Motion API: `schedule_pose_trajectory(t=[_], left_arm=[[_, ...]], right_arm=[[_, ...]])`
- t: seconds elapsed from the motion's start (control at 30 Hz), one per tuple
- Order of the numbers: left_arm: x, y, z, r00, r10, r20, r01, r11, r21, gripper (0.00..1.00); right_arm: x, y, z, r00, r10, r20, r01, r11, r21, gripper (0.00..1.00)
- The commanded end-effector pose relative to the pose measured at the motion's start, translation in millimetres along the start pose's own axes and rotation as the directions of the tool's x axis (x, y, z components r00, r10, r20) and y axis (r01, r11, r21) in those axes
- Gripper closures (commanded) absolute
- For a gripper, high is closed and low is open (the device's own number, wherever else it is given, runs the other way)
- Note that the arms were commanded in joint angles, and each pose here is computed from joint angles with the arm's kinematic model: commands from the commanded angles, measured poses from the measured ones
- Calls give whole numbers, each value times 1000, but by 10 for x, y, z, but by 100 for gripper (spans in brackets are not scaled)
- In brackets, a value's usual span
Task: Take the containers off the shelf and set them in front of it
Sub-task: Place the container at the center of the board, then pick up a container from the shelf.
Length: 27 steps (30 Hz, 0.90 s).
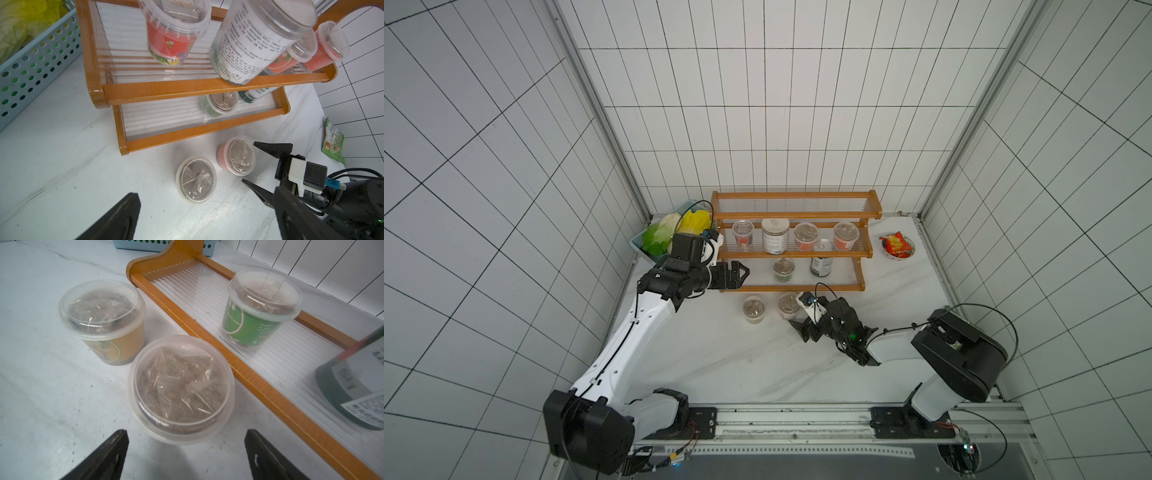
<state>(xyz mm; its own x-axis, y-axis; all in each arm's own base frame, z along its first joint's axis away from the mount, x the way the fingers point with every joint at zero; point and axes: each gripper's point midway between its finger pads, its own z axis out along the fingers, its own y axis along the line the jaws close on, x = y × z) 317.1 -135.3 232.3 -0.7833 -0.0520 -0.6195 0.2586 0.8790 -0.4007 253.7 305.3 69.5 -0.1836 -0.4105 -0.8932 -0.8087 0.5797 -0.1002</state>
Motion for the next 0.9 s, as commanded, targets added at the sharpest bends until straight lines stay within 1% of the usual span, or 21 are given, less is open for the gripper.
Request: schedule_pose_trajectory(t=[0.0,0.1,0.2,0.27,0.43,0.57,0.67,0.8,0.87], left_arm=[[-84,-6,17,999,27,22,-27,1000,-4,2],[-149,-46,1,996,70,53,-67,996,-65,2],[-268,-118,3,989,102,108,-91,990,-106,2],[-382,-120,37,980,130,151,-107,982,-154,2],[-678,95,192,961,153,230,-80,951,-299,2],[-901,68,349,939,182,290,-94,951,-294,2],[-1002,154,455,940,182,288,-79,939,-336,2],[-1095,163,583,938,188,290,-85,939,-333,2],[-1125,224,632,937,188,295,-77,934,-349,2]], right_arm=[[19,-32,-166,1000,8,-8,-8,1000,16,8],[-12,-75,-350,1000,19,-7,-18,999,42,6],[-80,-167,-576,999,35,4,-35,995,92,4],[-159,-247,-732,999,42,12,-43,992,121,3],[-483,-474,-1106,994,58,94,-75,980,186,1],[-718,-617,-1362,984,71,164,-106,970,219,0],[-848,-675,-1474,976,83,201,-128,965,227,1],[-903,-711,-1537,973,83,214,-133,963,235,1],[-914,-721,-1554,972,86,220,-138,961,238,1]])
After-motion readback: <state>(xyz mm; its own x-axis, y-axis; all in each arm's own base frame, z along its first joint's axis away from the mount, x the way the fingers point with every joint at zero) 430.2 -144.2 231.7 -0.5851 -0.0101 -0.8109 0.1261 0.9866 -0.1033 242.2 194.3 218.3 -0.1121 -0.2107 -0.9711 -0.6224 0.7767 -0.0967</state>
